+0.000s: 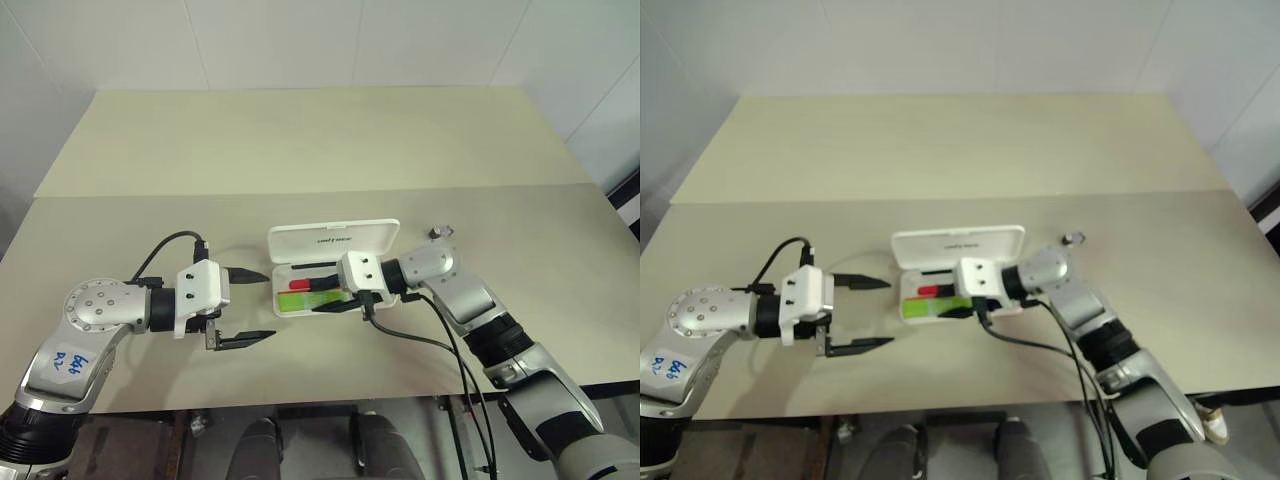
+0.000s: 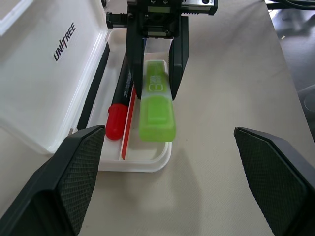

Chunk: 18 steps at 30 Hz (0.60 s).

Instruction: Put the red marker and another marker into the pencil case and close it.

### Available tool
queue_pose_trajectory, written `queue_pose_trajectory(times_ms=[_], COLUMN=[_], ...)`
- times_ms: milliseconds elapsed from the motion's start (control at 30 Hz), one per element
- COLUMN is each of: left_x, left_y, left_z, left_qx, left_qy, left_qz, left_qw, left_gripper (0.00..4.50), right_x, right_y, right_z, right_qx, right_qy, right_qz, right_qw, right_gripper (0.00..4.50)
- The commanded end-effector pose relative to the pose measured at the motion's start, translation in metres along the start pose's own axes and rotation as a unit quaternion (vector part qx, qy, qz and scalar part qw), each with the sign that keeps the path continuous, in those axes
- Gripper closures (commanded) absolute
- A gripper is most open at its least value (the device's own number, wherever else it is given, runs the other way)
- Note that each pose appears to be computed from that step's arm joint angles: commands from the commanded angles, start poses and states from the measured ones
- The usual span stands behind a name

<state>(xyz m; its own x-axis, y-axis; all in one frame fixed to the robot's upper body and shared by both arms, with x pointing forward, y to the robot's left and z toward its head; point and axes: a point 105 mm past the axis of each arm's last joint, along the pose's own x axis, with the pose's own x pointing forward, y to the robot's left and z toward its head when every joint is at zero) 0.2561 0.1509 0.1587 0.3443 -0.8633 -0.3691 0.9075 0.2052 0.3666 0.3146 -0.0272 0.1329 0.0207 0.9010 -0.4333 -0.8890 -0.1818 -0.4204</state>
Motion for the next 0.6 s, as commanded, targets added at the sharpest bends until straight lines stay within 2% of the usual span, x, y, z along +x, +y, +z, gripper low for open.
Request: queue_pose_trajectory(times_ms=[33, 200, 600], left_x=[0.001, 0.001, 0.003], left_y=[-0.001, -0.001, -0.004], left_z=[0.010, 0.010, 0.008], left_qx=[0.014, 0.015, 0.014], left_qy=[-0.015, -0.016, -0.018], left_qz=[0.001, 0.004, -0.002], left_qw=[1.000, 1.000, 1.000], left_gripper=[0.00, 0.00, 0.00], right_x=[-0.003, -0.005, -0.022], right_y=[-0.006, -0.010, -0.002], right_z=[0.011, 0.013, 0.028], right_qx=[-0.028, -0.039, -0.041], right_qy=[-0.012, -0.015, -0.036], right_qz=[0.001, -0.004, -0.011], right_qw=[1.000, 0.999, 0.998], right_gripper=[3.42, 1.72, 1.72])
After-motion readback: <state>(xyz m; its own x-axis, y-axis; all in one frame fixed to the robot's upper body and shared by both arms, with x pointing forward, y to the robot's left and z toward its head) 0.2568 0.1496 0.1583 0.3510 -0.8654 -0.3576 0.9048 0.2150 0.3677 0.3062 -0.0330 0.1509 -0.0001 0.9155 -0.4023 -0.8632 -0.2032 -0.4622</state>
